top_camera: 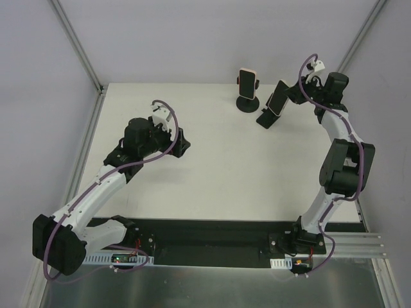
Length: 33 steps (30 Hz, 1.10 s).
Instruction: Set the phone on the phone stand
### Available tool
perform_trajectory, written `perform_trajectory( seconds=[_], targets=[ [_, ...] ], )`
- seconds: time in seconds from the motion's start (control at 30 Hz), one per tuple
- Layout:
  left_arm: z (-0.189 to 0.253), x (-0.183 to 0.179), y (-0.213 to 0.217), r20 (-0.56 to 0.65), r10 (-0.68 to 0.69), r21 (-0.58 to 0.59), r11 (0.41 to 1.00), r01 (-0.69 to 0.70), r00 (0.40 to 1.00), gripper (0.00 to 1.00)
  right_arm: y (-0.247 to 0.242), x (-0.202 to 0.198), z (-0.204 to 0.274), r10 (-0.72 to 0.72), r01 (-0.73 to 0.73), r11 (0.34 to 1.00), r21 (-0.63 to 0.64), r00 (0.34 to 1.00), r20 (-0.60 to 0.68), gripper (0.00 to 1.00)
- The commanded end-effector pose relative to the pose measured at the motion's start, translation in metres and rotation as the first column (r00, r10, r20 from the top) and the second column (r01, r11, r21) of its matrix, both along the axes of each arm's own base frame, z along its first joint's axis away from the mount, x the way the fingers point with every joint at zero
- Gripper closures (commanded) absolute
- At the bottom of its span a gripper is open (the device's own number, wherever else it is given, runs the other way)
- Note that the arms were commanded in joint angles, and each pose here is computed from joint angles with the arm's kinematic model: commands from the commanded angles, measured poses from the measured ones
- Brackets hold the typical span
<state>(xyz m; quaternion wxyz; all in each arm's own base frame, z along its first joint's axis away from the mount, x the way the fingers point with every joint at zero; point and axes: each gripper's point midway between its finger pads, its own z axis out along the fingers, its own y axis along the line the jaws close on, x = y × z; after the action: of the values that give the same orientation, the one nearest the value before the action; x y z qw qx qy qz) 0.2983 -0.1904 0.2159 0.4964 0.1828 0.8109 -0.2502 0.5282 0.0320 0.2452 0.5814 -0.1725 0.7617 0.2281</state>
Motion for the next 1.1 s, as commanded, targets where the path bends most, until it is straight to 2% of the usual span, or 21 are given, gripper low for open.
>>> perform_trajectory(
  seconds=[0.0,0.03,0.13,0.23,0.6,1.07],
  targets=[
    [0.017,0.007,-0.010,0.044,-0.050,-0.081,0.995,0.054,0.998,0.12,0.015,0.008,0.016,0.207,-0.191,0.977,-0.095,0.957,0.202,1.00],
    [0.017,0.007,-0.010,0.046,-0.055,-0.082,0.995,0.059,0.997,0.13,0.016,0.010,0.025,0.227,-0.201,0.972,-0.122,0.935,0.271,0.99],
    [0.012,0.010,-0.011,0.039,-0.062,-0.067,0.996,0.064,0.997,0.13,0.023,0.011,0.024,0.282,-0.255,0.959,-0.127,0.912,0.297,1.00],
    [0.010,0.010,-0.010,0.038,-0.058,-0.062,0.996,0.061,0.998,0.13,0.027,0.013,0.015,0.317,-0.294,0.948,-0.119,0.903,0.289,1.00],
    [0.006,0.013,-0.012,0.019,-0.067,-0.064,0.996,0.068,0.998,0.13,0.022,0.031,-0.002,0.313,-0.287,0.949,-0.130,0.901,0.301,1.00],
    [0.001,0.013,-0.013,-0.001,-0.073,-0.070,0.995,0.073,0.997,0.13,0.016,0.025,-0.006,0.333,-0.312,0.943,-0.116,0.898,0.287,1.00]
  ],
)
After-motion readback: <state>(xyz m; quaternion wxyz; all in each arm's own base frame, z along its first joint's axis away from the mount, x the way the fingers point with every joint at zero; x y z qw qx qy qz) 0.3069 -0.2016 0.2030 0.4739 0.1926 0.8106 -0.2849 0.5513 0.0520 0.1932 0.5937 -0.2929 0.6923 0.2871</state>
